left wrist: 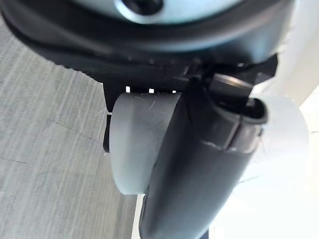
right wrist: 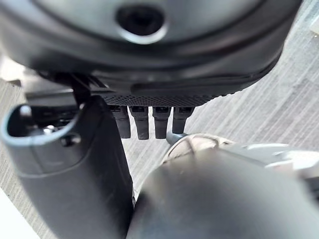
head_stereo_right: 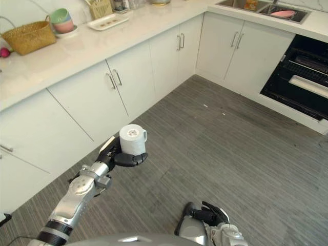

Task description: Place the dishes in the dishwasher.

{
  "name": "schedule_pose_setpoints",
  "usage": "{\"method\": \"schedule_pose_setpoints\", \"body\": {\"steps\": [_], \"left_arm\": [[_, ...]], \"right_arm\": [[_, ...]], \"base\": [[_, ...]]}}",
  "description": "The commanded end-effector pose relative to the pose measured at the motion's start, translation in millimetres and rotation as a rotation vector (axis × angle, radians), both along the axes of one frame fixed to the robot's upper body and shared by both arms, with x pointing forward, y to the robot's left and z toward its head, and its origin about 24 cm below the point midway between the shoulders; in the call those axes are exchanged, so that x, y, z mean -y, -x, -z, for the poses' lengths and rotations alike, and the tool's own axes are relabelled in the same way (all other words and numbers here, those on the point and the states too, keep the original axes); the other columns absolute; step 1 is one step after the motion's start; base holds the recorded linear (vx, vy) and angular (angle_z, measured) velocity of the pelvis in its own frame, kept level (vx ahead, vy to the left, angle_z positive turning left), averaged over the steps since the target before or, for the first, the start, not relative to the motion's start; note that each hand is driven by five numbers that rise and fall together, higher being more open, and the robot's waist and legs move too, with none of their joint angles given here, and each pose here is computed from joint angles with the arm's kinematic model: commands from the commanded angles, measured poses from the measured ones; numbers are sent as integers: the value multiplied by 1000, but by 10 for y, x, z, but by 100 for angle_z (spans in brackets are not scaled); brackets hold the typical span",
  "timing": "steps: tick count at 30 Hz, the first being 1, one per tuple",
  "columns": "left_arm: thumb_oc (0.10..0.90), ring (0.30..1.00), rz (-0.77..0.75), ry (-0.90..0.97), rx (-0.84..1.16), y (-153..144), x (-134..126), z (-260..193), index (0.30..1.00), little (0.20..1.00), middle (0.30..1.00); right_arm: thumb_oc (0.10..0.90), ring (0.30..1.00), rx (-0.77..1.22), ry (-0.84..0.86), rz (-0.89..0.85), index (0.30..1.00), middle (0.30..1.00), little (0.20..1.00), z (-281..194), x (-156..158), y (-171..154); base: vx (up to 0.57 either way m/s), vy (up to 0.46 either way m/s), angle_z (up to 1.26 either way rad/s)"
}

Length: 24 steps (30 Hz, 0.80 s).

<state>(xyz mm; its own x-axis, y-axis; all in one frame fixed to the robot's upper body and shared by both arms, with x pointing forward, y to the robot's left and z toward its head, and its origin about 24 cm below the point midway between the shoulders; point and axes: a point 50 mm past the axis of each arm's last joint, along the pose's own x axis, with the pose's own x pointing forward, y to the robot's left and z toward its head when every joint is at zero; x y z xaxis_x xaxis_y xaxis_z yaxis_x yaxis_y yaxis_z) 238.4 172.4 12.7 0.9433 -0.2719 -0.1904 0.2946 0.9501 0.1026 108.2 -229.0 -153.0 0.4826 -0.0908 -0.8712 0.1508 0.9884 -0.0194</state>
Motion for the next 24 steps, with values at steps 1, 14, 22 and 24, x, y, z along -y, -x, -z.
{"method": "schedule_pose_setpoints", "body": {"steps": [1,14,22,24], "left_arm": [[400,300,84,44,339,-199,150,-666,300,300,300],[400,300,-51,-57,322,-31,-187,-586,300,300,300],[400,300,-30,-137,350,-101,-220,-653,300,300,300],[400,300,-44,-122,355,-125,-223,-663,300,300,300]], "right_arm": [[800,900,-16,5,-28,900,900,900,22,-17,95],[800,900,400,29,-132,900,900,900,-520,-42,-783],[800,900,475,19,-137,900,900,900,-634,-115,-906],[800,900,511,1,-172,900,900,900,-694,-190,-973]], "base": [[492,-322,-26],[542,-58,-82],[567,355,-65],[603,105,-29]]}}
